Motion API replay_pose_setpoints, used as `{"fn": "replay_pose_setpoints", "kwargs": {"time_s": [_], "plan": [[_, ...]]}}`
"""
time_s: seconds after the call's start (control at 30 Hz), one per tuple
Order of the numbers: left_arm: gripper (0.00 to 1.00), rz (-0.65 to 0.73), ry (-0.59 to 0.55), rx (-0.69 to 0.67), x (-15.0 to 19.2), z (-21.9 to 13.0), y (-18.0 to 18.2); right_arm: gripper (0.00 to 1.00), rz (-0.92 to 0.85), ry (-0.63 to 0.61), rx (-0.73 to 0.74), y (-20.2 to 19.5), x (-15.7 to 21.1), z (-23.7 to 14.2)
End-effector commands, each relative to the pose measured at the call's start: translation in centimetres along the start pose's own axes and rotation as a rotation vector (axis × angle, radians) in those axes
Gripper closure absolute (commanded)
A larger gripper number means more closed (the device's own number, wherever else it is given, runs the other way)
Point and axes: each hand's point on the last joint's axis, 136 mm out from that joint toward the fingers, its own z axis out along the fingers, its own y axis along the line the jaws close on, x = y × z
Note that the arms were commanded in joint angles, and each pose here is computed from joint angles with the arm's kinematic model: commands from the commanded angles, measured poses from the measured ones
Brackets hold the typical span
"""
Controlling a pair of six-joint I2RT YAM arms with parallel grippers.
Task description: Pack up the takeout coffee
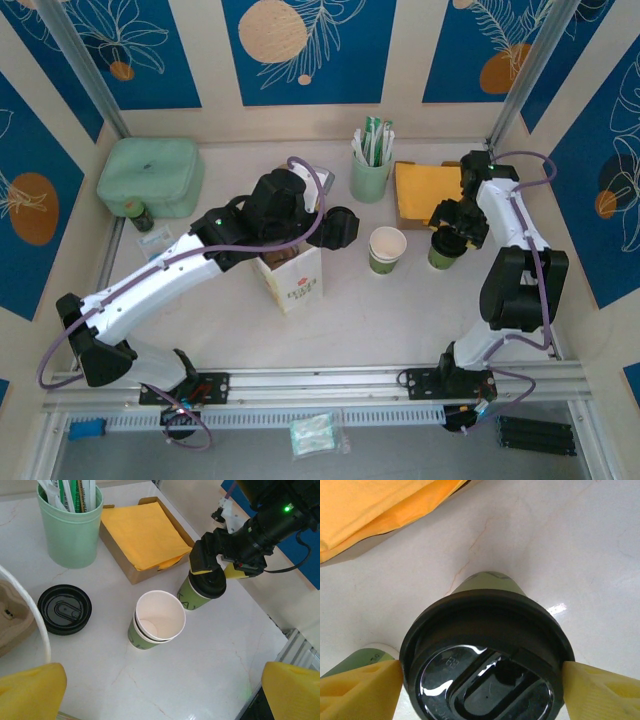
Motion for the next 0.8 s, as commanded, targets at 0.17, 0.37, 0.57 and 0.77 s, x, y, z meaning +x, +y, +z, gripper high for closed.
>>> {"fn": "replay_pose_setpoints", "kwargs": {"time_s": [0.17,0.37,0.57,0.77], "plan": [[0.01,0.008,-0.025,0.034,-0.4,-0.3,-0.8,0.20,-0.012,0.028,0.012,0.0,0.3,0.9],[0.01,0.007,-0.026,0.035,-0.5,-0.3,-0.8,0.25,-0.023,0.025,0.008,0.2,0.5,0.7],[0.01,0.004,-0.028,0.036,-0.5,-0.7,-0.8,0.28,-0.039,-0.003,-0.006,0.8,1.2,-0.4],[0.01,-0.003,-0.033,0.029,-0.2,-1.1,-0.5,0.29,-0.075,-0.027,-0.020,1.4,2.8,-1.7]]}}
